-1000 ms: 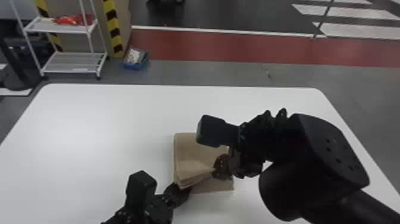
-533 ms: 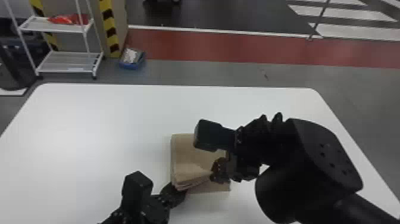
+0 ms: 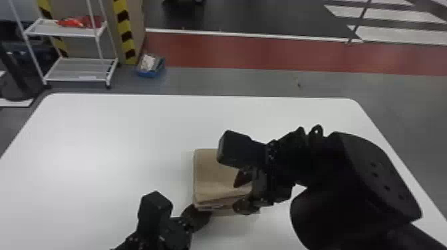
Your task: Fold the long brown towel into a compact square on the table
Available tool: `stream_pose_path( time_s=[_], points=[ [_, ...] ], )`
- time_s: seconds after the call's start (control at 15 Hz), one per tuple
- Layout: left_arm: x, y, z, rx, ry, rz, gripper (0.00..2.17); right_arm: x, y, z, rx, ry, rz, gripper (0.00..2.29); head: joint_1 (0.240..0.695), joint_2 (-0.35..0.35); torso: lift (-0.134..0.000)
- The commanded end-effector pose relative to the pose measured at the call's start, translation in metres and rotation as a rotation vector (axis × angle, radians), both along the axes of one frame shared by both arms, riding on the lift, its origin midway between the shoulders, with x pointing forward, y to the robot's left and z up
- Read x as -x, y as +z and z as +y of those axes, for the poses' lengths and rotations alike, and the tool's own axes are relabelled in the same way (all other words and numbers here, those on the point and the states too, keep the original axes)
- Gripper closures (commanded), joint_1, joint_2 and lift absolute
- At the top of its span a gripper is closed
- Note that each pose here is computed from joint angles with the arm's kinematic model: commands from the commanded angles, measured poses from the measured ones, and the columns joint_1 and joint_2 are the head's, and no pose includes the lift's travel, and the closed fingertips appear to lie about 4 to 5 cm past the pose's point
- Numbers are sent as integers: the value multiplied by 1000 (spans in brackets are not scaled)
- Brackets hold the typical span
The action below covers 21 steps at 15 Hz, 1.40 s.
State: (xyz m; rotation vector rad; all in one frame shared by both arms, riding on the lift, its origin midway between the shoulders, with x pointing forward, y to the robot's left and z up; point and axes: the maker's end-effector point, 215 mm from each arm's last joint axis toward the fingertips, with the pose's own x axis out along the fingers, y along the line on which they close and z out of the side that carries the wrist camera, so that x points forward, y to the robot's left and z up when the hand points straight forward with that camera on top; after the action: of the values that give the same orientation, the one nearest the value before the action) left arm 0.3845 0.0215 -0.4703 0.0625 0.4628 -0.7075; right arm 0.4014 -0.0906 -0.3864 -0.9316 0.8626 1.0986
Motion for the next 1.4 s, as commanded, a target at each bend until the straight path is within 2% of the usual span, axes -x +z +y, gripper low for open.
stream_pose_path(
  time_s=[0.0,0.27,0.4,0.6,0.67,1.33],
  points=[
    [1,-1,1,0,0,2,2145,6,6,4,-26,5,-1,660,695,-103,-123],
    [3,0,1,0,-6,0,2145,-7,24,-4,-88,-54,-22,664,695,-98,-123],
    [9,1,0,2,-11,-2,2148,-11,24,-10,-120,-99,-7,704,695,-102,-123],
    [11,2,0,-1,-17,-6,2145,-9,14,-16,-105,-118,-2,1413,695,-114,-123],
    [11,2,0,-1,-16,-6,2145,-12,12,-20,-98,-129,-6,1480,695,-117,-123],
    [14,4,-2,-6,-33,-5,2148,6,-14,-33,-61,-139,35,1480,695,-150,-123]
  ],
)
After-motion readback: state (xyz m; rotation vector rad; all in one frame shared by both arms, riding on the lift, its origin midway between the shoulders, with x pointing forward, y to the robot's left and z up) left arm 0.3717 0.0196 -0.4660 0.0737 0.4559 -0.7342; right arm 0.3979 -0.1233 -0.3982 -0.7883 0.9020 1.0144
